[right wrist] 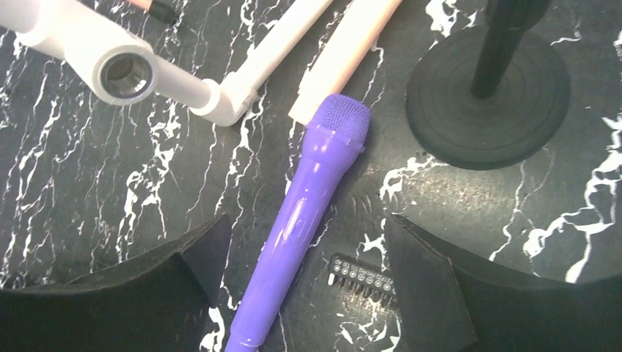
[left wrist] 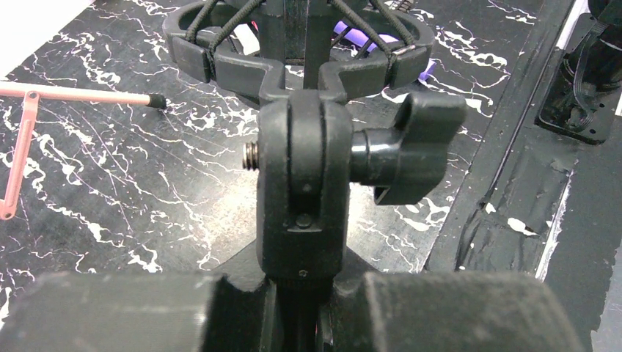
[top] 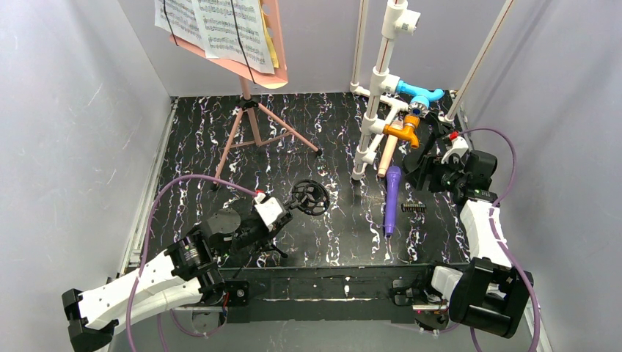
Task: Pack up the instrument practice props
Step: Place the microphone at the center of the board.
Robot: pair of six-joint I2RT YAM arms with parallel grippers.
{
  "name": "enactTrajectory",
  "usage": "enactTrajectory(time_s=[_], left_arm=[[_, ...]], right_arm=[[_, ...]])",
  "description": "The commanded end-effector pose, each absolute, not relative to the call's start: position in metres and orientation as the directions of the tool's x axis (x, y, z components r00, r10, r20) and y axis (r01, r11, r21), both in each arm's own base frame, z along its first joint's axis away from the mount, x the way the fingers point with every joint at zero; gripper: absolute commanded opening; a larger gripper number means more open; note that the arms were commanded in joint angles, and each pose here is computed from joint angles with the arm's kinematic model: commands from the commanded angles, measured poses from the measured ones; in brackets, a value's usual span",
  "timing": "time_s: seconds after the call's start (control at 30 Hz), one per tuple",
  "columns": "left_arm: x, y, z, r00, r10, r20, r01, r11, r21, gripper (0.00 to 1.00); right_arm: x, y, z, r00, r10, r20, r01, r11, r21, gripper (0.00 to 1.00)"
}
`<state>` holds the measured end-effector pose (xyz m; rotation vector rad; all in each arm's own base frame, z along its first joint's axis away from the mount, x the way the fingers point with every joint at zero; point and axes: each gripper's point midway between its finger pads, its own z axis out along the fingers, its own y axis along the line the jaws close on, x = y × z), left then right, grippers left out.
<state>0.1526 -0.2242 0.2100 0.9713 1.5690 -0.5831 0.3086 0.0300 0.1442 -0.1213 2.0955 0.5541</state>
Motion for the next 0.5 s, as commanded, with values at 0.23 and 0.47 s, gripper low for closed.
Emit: enactTrajectory(time_s=[0.23, 0.47], left_arm=[[0.154, -0.232, 0.236, 0.015, 0.167, -0.986, 0.833, 0.543, 0.105, 0.0], [0.155, -0.235, 0.241, 0.025, 0.14, -0.99, 0.833, 0.544, 0.098, 0.0]], right_arm=[[0.291, 0.055, 0.141, -0.604, 0.095, -0.791, -0.421, 0.805, 0.418, 0.85], [0.287, 0.057, 0.132, -0.629, 0.084, -0.773, -0.425, 0.795, 0.433, 0.85]])
